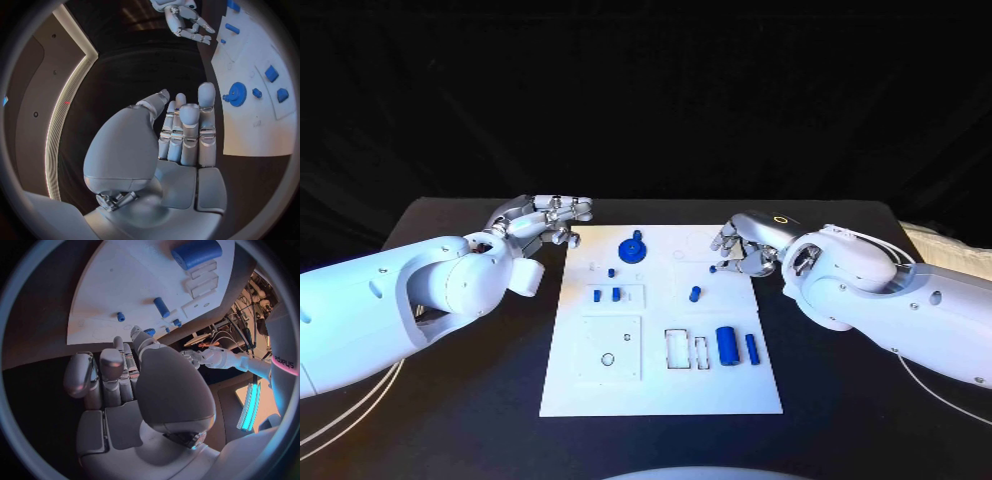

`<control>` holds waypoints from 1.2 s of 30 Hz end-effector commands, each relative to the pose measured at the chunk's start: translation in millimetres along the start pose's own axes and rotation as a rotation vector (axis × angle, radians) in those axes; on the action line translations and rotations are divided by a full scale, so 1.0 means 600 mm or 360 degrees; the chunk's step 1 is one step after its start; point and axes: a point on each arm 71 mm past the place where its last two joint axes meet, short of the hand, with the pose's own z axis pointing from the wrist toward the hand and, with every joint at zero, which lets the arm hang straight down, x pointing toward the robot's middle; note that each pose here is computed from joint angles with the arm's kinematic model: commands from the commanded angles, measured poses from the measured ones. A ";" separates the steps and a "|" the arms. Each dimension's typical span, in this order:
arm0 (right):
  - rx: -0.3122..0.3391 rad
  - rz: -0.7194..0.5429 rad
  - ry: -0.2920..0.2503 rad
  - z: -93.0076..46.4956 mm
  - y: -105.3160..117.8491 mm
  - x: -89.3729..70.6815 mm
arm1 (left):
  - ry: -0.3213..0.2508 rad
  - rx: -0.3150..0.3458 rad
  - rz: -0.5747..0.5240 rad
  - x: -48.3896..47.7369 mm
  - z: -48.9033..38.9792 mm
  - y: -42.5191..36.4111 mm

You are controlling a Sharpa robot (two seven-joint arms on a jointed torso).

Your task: Assemble the parts on the task board

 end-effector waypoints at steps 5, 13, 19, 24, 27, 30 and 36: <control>0.0042 -0.0190 0.0094 0.007 0.008 0.013 | -0.0065 0.0081 -0.0229 -0.005 -0.004 -0.006; 0.0042 -0.0191 0.0133 0.017 0.012 0.026 | -0.0062 0.0087 -0.0236 -0.004 -0.003 -0.005; 0.0029 -0.0185 0.0148 0.023 0.016 0.035 | -0.0058 0.0091 -0.0236 -0.002 -0.002 -0.005; 0.0030 -0.0185 0.0157 0.026 0.017 0.041 | -0.0042 0.0103 -0.0225 0.003 0.000 -0.006; 0.0030 -0.0187 0.0166 0.028 0.017 0.044 | -0.0036 0.0107 -0.0223 0.006 0.000 -0.007; 0.0029 -0.0189 0.0174 0.029 0.017 0.047 | -0.0034 0.0111 -0.0218 0.006 -0.001 -0.007; 0.0028 -0.0195 0.0203 0.031 0.018 0.053 | -0.0030 0.0115 -0.0209 0.008 -0.001 -0.007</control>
